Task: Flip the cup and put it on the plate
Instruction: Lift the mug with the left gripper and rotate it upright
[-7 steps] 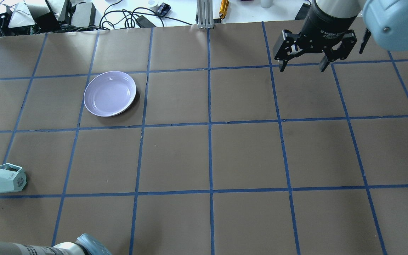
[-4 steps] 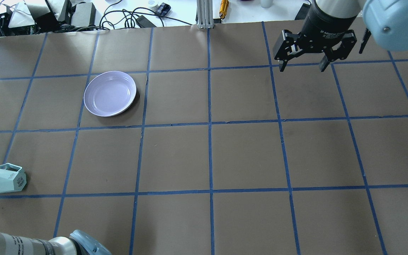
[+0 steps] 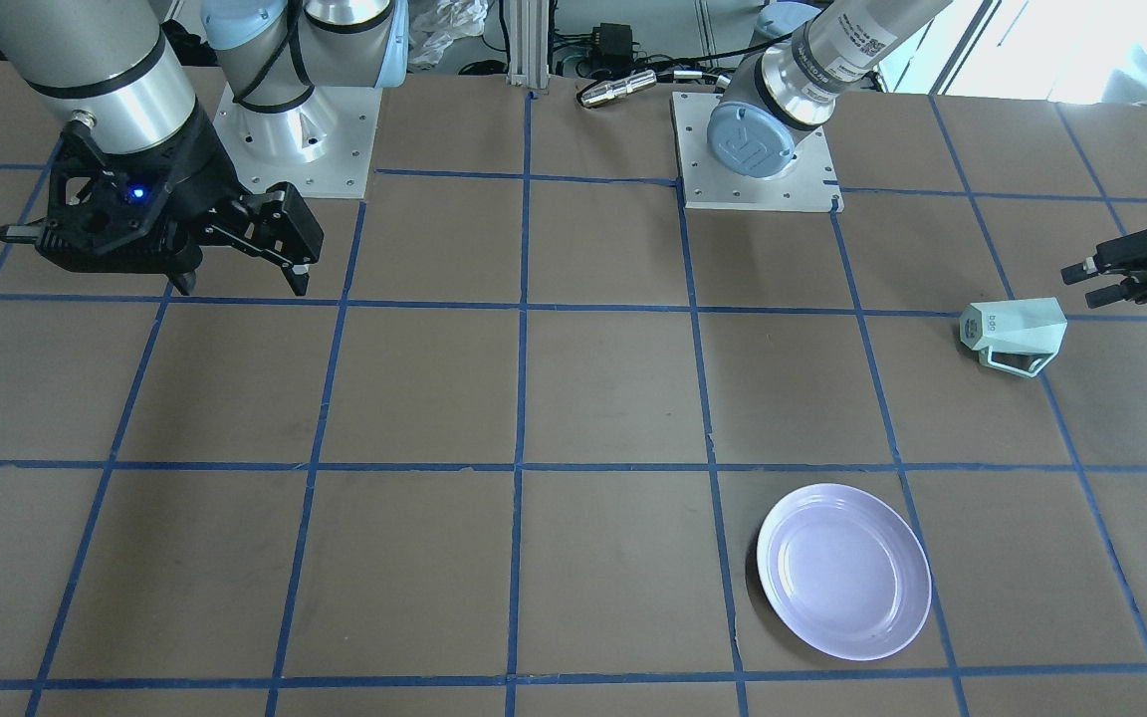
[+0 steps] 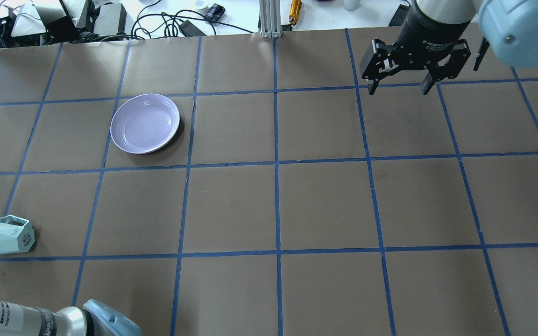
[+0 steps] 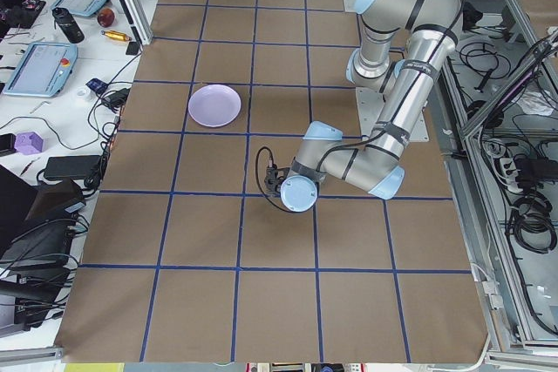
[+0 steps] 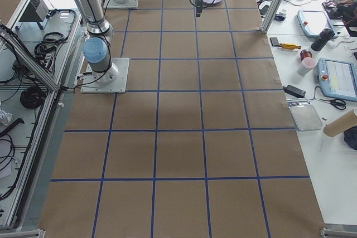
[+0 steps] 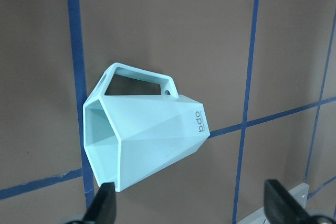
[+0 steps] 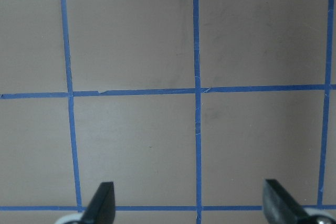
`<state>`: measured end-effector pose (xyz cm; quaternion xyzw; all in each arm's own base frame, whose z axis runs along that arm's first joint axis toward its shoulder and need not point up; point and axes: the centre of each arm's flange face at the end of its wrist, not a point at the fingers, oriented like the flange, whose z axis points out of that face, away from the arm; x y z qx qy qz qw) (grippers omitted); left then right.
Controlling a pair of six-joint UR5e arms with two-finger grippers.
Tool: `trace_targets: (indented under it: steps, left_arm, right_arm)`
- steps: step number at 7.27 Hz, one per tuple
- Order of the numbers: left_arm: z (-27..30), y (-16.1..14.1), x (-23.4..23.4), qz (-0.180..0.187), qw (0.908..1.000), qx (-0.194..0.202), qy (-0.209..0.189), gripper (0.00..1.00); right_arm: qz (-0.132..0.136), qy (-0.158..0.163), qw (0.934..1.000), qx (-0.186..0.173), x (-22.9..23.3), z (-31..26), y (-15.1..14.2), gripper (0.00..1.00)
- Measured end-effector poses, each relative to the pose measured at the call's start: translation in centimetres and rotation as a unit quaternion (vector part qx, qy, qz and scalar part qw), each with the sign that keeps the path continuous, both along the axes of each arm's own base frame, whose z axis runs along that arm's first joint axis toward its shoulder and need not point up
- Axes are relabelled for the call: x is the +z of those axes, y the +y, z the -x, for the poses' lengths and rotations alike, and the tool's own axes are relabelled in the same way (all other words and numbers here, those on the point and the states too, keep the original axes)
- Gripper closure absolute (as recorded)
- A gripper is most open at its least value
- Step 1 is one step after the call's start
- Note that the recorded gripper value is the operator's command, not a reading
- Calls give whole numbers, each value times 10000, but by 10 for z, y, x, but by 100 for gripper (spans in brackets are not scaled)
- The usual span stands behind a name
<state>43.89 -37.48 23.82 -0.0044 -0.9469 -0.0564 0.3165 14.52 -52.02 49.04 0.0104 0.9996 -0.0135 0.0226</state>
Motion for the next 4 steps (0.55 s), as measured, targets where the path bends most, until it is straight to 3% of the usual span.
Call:
trace_targets:
  steps: [4]
  left_arm:
    - [-14, 13, -47, 77, 9964, -214, 821, 3]
  right_arm:
    - [0, 0, 10000, 0, 0, 0, 0, 0]
